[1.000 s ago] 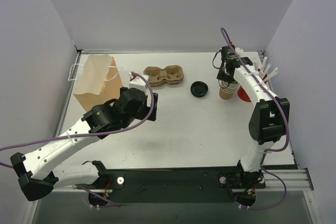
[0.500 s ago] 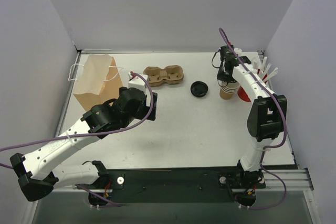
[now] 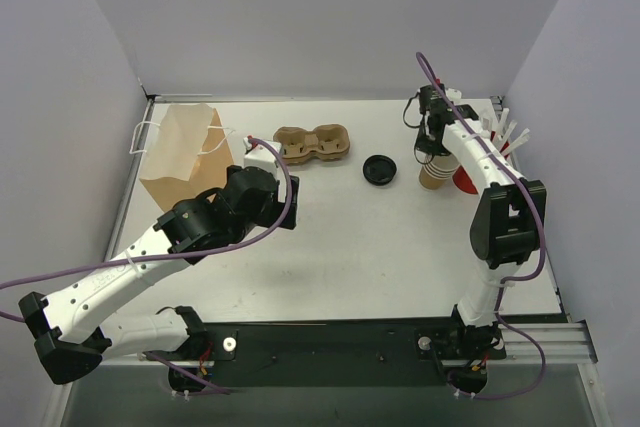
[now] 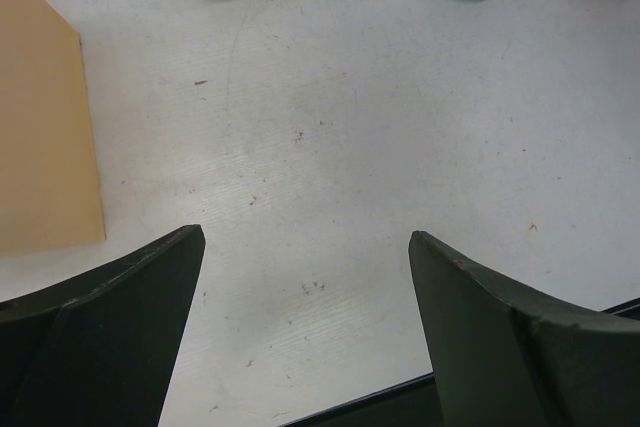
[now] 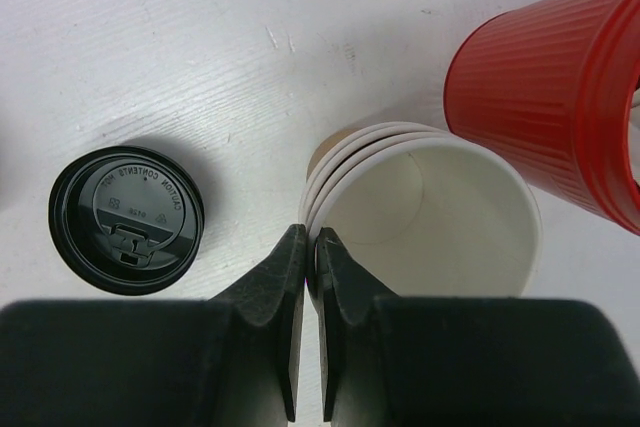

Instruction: Pack the takeout coffee

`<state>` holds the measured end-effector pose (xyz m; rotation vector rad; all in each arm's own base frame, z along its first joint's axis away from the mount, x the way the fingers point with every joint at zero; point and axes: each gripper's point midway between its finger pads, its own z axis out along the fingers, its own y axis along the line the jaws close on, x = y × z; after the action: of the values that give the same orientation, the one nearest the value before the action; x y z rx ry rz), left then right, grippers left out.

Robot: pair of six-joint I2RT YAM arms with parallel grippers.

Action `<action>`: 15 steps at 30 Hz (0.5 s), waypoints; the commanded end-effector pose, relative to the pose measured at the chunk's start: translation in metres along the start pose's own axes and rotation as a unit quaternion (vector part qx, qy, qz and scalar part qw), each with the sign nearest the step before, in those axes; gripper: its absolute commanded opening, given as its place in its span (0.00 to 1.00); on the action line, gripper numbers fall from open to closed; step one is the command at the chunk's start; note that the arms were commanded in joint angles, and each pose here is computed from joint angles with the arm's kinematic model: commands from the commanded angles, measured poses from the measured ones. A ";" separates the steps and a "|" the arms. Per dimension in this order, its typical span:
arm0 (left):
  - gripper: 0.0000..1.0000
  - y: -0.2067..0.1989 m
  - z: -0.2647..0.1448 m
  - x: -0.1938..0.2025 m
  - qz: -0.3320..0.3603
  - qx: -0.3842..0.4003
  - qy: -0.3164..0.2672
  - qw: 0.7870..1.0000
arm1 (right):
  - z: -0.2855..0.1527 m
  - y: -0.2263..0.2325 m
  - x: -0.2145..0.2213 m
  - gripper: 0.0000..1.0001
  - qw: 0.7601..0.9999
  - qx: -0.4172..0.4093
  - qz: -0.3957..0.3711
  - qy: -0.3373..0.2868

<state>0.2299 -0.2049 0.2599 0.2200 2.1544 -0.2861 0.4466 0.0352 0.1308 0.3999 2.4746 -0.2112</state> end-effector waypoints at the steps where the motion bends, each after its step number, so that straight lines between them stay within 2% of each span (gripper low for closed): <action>1: 0.95 0.000 -0.011 -0.015 -0.021 0.008 -0.019 1.000 | -0.009 -0.009 -0.012 0.02 1.000 0.027 -0.010 -0.014; 15: 0.95 0.003 -0.013 -0.014 -0.020 0.007 -0.020 1.000 | -0.002 0.000 -0.007 0.05 0.999 0.031 -0.035 0.003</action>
<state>0.2293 -0.2031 0.2627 0.2123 2.1479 -0.2933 0.4496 0.0355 0.1280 0.3603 2.4966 -0.2733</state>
